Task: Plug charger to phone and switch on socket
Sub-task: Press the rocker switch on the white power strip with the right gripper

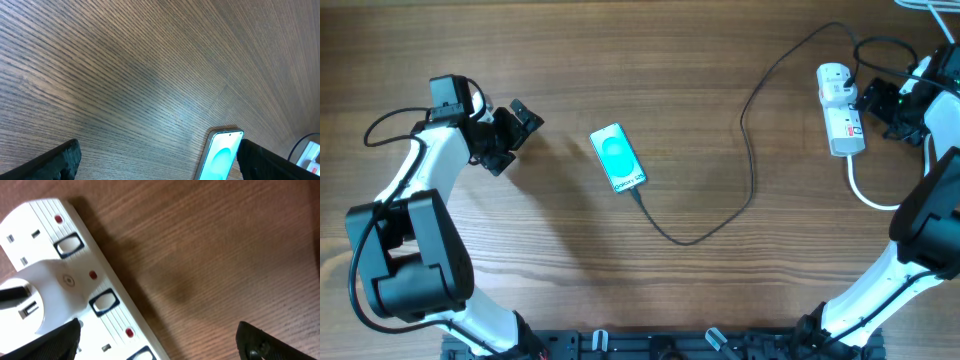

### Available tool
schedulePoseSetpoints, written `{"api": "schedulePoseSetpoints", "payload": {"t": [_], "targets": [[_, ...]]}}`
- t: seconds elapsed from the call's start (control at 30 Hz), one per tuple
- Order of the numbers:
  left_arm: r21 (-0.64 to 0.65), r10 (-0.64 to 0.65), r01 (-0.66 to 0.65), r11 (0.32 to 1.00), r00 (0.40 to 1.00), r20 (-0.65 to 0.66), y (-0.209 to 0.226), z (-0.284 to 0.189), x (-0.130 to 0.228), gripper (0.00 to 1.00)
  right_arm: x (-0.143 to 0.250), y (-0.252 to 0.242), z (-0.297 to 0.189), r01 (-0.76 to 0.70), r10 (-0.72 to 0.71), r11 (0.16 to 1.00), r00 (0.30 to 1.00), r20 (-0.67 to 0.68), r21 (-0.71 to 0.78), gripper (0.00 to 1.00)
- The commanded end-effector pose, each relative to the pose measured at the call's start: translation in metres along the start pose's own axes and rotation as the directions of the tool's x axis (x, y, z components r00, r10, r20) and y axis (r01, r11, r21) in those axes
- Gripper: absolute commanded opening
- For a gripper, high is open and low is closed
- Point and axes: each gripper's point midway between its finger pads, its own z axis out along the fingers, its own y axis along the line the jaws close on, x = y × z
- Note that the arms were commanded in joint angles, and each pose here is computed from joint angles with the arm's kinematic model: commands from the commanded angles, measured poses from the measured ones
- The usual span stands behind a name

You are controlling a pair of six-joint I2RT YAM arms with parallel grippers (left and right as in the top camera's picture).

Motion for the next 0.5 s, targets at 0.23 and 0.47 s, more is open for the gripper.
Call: {"api": "schedulePoseSetpoints", "payload": {"t": [0.23, 0.47], "targets": [[0.008, 0.007, -0.007, 1.000, 1.000, -0.001, -0.002, 0.000, -0.001, 1.00, 0.010, 0.000, 0.026, 0.106, -0.106, 0.994, 0.994, 0.020, -0.017, 1.00], [0.008, 0.007, -0.007, 1.000, 1.000, -0.001, -0.002, 0.000, -0.001, 1.00, 0.012, -0.003, 0.042, 0.194, -0.194, 0.981, 0.981, 0.019, -0.011, 1.00]]}}
